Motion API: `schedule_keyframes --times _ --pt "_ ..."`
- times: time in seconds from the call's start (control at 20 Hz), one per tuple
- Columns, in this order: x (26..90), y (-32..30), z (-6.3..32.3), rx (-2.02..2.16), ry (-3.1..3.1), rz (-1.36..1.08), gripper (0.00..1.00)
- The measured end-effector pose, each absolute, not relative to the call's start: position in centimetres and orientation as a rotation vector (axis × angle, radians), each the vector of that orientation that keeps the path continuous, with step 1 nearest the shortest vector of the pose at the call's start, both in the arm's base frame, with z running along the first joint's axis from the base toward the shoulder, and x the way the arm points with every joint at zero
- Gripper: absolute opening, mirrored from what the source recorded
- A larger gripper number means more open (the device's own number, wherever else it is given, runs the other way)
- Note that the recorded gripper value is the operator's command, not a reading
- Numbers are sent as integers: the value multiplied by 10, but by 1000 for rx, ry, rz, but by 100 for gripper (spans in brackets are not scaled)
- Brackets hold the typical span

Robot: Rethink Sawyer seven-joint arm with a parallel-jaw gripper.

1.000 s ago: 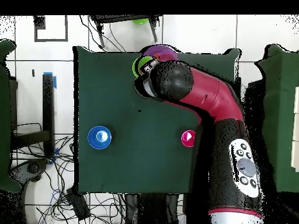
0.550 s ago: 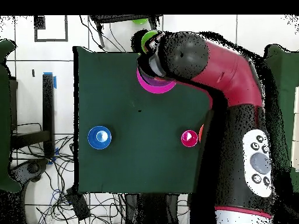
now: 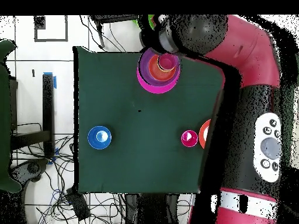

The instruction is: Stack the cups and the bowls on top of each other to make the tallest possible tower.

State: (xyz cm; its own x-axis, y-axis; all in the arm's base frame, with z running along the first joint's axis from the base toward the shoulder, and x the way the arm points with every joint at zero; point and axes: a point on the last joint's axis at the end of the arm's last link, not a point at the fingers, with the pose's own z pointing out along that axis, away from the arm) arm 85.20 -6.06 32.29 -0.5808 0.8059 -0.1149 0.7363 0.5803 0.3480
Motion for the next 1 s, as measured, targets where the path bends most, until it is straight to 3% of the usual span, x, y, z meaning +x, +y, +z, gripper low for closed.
schedule_keyframes --times 1.0 --pt "884 -91 250 1309 2542 349 0"
